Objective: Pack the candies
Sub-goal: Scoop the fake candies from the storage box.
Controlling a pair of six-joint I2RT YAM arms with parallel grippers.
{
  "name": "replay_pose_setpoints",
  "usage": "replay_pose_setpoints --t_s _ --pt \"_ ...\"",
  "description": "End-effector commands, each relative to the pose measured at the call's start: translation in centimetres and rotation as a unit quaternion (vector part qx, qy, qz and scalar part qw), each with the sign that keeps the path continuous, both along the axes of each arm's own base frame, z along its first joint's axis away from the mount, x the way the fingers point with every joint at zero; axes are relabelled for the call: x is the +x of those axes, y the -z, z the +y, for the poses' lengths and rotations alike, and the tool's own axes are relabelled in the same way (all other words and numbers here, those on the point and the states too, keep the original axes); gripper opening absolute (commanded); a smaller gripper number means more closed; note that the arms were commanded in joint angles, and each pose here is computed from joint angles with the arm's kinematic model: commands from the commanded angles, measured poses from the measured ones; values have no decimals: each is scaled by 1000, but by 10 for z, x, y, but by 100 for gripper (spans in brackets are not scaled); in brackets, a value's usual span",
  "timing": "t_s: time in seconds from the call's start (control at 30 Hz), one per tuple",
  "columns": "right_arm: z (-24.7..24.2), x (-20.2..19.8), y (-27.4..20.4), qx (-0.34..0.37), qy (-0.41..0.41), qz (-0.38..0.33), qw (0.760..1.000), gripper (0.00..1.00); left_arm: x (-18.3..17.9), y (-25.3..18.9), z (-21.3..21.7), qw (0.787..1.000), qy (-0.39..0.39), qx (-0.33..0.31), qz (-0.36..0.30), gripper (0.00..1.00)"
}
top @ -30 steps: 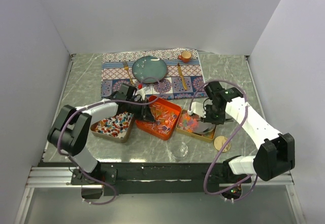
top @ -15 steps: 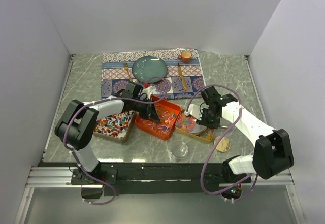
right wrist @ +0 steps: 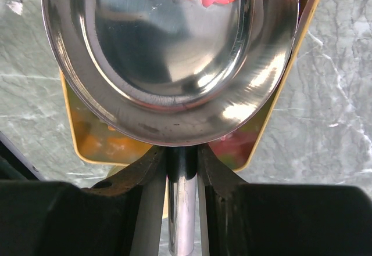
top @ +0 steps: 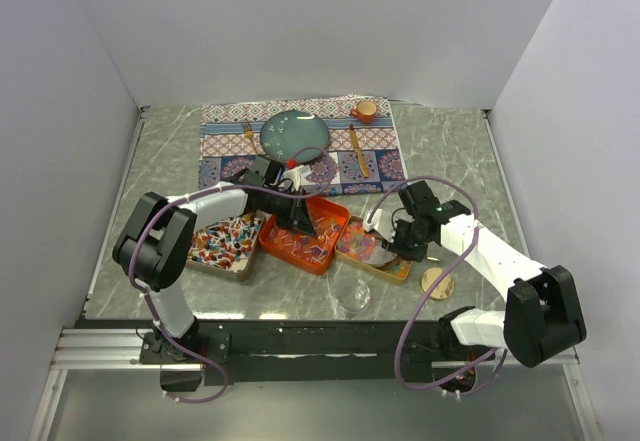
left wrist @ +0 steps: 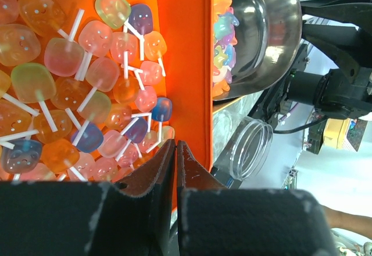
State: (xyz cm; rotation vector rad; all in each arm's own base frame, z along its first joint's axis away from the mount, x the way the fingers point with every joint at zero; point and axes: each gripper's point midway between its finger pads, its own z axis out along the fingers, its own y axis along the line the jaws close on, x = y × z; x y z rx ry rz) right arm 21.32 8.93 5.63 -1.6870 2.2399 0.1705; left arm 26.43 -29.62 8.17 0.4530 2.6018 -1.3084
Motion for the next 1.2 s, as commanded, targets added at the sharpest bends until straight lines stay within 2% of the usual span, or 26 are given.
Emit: replay_pose_setpoints --t_s 0.0,0.07,0.1,0.27,0.4,0.63,0.67,0.73,0.77,0.87,1.17 --pt "22 -3 0 56 -4 17 998 16 9 -14 -5 999 16 -4 -31 11" --pt "24 -4 1 60 -2 27 998 26 12 -13 -5 999 19 0 -33 11" --pt "23 -5 1 60 4 34 998 27 12 -13 -5 999 19 3 -32 11" --pt "26 -8 3 73 20 77 994 32 14 -13 -6 999 21 3 -33 11" --pt "26 -13 3 80 37 113 990 33 17 -13 -7 999 21 5 -35 11" --pt "26 -16 8 86 62 141 984 37 21 -15 -9 999 21 4 -39 11" --pt "26 -16 8 87 62 141 984 34 21 -14 -8 999 21 6 -40 11" --pt "25 -15 9 89 62 134 985 20 21 -16 -8 999 20 7 -44 11" --pt "25 -15 9 89 61 130 986 8 21 -16 -7 999 20 8 -45 10" --pt "23 -14 4 95 56 119 987 0 20 -17 -6 999 22 10 -49 10" --pt "19 -2 -13 132 52 21 990 0 29 -19 1 998 27 18 -57 10"
